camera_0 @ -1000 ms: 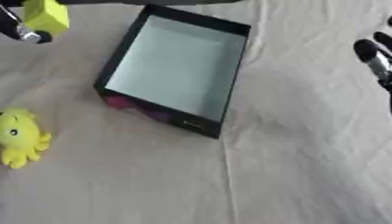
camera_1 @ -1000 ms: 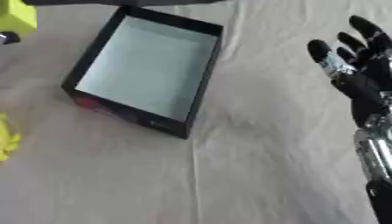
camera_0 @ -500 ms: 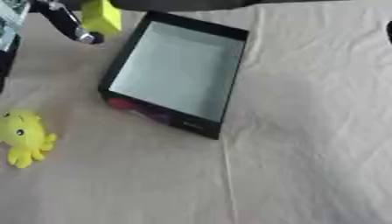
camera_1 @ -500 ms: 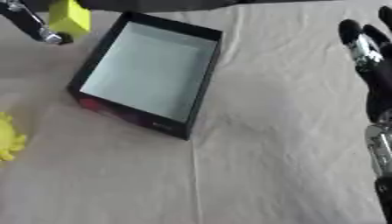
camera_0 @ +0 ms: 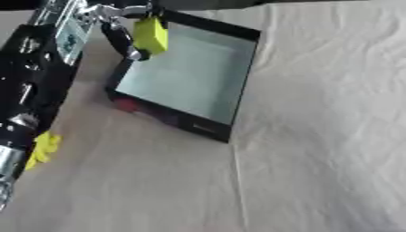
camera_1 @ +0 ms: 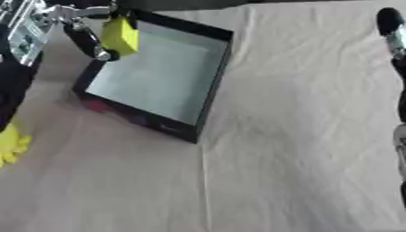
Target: Pick up objects on the table and place them in the box.
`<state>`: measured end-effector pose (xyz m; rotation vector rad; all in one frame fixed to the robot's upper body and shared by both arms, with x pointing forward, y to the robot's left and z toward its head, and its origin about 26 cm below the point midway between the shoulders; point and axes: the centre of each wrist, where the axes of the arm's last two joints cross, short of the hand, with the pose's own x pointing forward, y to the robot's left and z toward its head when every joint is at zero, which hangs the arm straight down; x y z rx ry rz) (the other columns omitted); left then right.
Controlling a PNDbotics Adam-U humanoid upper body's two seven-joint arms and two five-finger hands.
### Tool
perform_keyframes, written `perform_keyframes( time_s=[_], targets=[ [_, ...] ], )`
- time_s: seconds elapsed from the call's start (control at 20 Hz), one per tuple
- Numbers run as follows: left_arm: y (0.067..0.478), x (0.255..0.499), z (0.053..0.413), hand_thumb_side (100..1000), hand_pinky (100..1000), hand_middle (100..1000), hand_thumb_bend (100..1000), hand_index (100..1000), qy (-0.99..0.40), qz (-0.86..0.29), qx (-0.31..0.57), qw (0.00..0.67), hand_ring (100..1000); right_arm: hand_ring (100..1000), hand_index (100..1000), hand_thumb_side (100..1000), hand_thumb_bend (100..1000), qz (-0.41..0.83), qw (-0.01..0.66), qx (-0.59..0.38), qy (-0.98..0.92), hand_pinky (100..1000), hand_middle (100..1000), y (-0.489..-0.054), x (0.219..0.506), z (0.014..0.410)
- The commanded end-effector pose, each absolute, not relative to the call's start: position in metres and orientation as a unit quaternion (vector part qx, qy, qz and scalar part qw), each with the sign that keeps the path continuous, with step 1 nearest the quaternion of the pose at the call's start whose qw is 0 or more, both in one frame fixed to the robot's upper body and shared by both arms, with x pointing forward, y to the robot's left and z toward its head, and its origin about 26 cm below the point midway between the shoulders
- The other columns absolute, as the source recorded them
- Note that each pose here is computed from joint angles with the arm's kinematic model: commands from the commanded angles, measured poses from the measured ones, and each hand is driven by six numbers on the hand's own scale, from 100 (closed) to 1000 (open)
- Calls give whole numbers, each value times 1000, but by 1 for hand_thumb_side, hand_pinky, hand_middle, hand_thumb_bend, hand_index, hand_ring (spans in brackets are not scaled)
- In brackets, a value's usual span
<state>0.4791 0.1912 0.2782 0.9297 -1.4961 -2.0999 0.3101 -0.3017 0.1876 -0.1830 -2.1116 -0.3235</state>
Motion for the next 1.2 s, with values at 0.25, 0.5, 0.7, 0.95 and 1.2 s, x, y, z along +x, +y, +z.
perform_keyframes(
  time_s=[0.25, 0.5, 0.7, 0.95, 1.2],
  targets=[
    [170, 474, 308, 100, 647, 438, 410, 633, -538, -749, 356, 153, 563, 913, 850, 290, 677, -143, 466, -83, -869, 948, 943, -310, 310, 195],
    [154, 471, 306, 100, 641, 435, 391, 629, -546, -747, 350, 144, 552, 914, 850, 293, 677, -142, 466, -79, -870, 949, 943, -311, 312, 197],
    [148, 473, 289, 100, 638, 437, 374, 632, -554, -749, 325, 163, 540, 914, 850, 292, 677, -137, 464, -76, -872, 949, 943, -310, 313, 200],
    [150, 477, 262, 100, 657, 472, 360, 670, -557, -749, 296, 202, 545, 915, 850, 291, 677, -139, 462, -78, -872, 949, 944, -311, 314, 201],
    [150, 478, 249, 170, 786, 712, 542, 851, -566, -742, 286, 218, 701, 916, 852, 292, 679, -142, 460, -78, -873, 950, 945, -311, 314, 201]
  ],
)
